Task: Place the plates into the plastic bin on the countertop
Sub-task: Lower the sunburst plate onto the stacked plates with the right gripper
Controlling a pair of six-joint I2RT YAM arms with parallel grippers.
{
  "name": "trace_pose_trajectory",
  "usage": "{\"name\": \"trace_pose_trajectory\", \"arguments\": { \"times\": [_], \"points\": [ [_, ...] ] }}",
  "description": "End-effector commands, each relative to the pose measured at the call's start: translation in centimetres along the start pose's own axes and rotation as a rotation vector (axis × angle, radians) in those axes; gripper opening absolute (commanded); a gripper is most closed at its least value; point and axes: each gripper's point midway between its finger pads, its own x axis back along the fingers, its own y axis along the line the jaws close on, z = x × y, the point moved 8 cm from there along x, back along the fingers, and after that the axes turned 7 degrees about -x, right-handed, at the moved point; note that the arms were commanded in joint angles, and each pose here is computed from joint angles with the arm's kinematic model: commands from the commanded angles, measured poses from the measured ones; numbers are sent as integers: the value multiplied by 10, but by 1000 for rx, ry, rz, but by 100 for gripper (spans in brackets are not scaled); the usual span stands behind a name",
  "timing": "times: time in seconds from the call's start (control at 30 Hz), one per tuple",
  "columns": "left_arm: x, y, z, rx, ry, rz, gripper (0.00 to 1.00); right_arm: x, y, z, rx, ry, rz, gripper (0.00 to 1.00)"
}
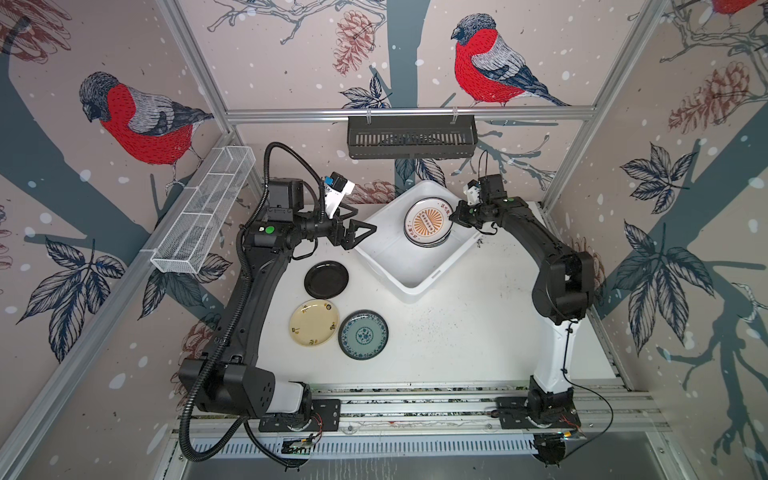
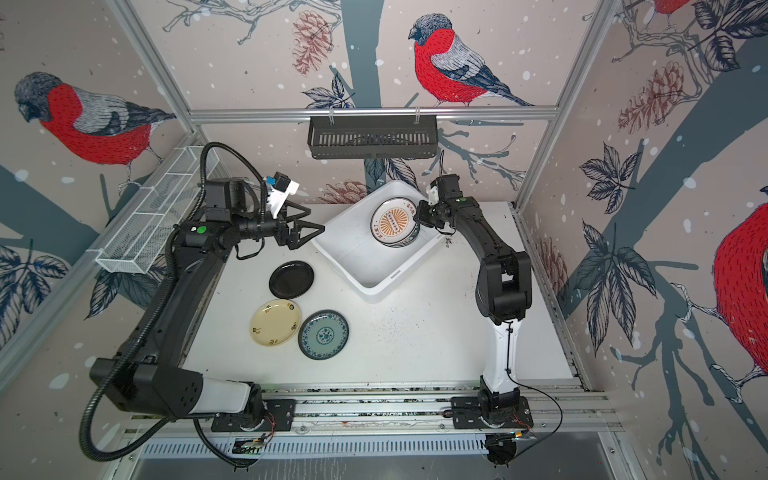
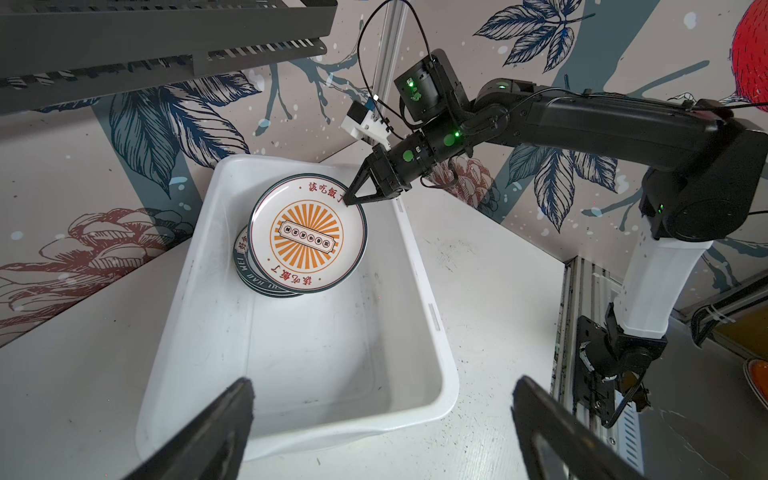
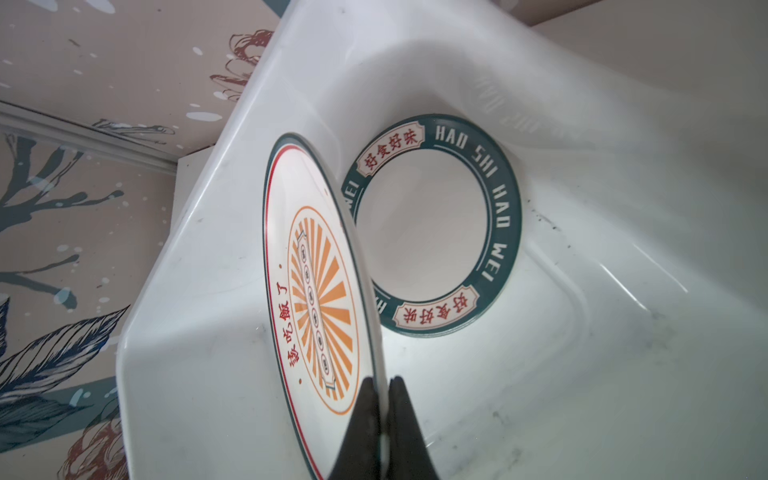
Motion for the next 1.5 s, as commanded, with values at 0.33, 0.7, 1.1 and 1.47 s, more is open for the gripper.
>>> {"name": "trace_pose_trajectory", "arguments": {
  "times": [0.33,0.7,1.1,1.47],
  "points": [
    [0,1,1,-13,-2,-5,96,-37,-13,-22,-59,-72,10,1],
    [-1,2,1,-13,0,-2,96,-51,-22,-30,-107,-80,-14,1],
    [-1,1,2,-17,4,-5,96,-64,-31,-26,-131,-65,-1,2],
    [1,-1,4,-28,11,-9,96,-71,-37,-25,-155,-66,6,3]
  ]
}}
